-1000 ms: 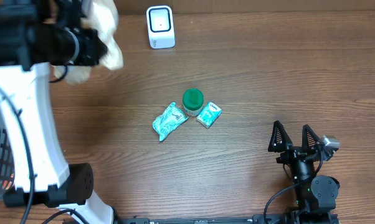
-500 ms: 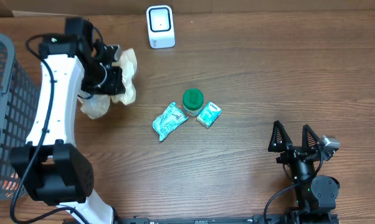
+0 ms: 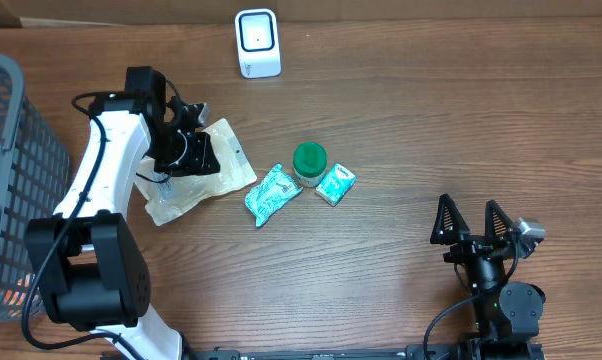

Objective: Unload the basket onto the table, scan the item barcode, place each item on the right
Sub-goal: 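Carry the clear bag forward and release it left of the pouch, then reach the left gripper into the basket and grasp the orange tissue pack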

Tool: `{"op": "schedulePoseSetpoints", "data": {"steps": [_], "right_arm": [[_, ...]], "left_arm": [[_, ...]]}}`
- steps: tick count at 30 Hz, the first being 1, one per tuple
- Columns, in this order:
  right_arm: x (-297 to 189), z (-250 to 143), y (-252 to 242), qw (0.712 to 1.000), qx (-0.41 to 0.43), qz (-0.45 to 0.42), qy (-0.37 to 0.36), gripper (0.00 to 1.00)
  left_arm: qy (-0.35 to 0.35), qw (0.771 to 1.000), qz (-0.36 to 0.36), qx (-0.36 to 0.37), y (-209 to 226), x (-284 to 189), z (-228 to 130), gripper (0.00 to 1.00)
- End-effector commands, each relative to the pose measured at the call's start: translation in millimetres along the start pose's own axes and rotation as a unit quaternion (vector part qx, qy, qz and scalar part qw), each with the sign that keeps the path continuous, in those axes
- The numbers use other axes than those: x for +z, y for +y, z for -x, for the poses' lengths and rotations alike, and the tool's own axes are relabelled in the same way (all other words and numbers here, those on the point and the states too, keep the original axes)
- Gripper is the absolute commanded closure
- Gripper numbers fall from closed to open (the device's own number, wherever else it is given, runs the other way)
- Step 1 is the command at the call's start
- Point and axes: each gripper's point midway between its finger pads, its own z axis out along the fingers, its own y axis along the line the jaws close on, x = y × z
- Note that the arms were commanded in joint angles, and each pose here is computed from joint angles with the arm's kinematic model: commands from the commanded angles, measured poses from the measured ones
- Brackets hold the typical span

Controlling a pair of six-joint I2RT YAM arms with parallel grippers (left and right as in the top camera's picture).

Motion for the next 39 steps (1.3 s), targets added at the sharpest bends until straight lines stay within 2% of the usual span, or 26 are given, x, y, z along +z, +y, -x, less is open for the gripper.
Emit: {"op": "schedulePoseSetpoints", "data": {"steps": [1, 7, 11, 13, 17, 18, 23, 29, 33, 39], "right_arm": [[0.3, -1.3, -2.0, 1.000, 0.000, -0.002, -0.003, 0.00], [0.3, -1.2, -1.9, 1.000, 0.000, -0.002, -0.003, 0.00], [0.3, -1.3, -2.0, 1.000, 0.000, -0.002, -0.003, 0.00], [0.3, -1.3, -2.0, 1.000, 0.000, -0.002, -0.003, 0.00], [0.3, -1.3, -2.0, 1.000, 0.000, -0.002, -0.003, 0.00], [0.3, -1.3, -2.0, 1.000, 0.000, -0.002, -0.003, 0.00], [0.3, -1.3, -2.0, 1.000, 0.000, -0.002, -0.003, 0.00], [0.3, -1.3, -2.0, 1.000, 0.000, -0.002, -0.003, 0.00], [0.3, -1.3, -2.0, 1.000, 0.000, -0.002, -0.003, 0.00], [0.3, -1.3, -2.0, 1.000, 0.000, -0.002, -0.003, 0.00]], "left_arm": [[-0.020, 0.998, -0.057, -0.002, -24.2, -15.1, 11.2, 0.74], [-0.098, 0.994, -0.036, -0.017, -43.4, -111.4, 42.9, 0.75], [-0.200, 0.979, 0.029, -0.035, -49.0, -208.5, 45.5, 0.70], [-0.254, 0.962, 0.078, -0.068, -39.6, -254.7, 34.2, 0.66], [-0.318, 0.923, 0.145, -0.164, -6.4, -310.4, -1.7, 0.45], [-0.330, 0.910, 0.157, -0.197, 5.9, -322.9, -15.8, 0.43], [-0.341, 0.854, 0.191, -0.344, 75.0, -351.9, -69.9, 0.44], [-0.334, 0.798, 0.204, -0.458, 132.3, -362.4, -115.7, 0.44], [-0.307, 0.785, 0.221, -0.490, 153.7, -356.4, -135.9, 0.46], [-0.243, 0.779, 0.232, -0.530, 181.7, -329.8, -152.7, 0.46]]}}
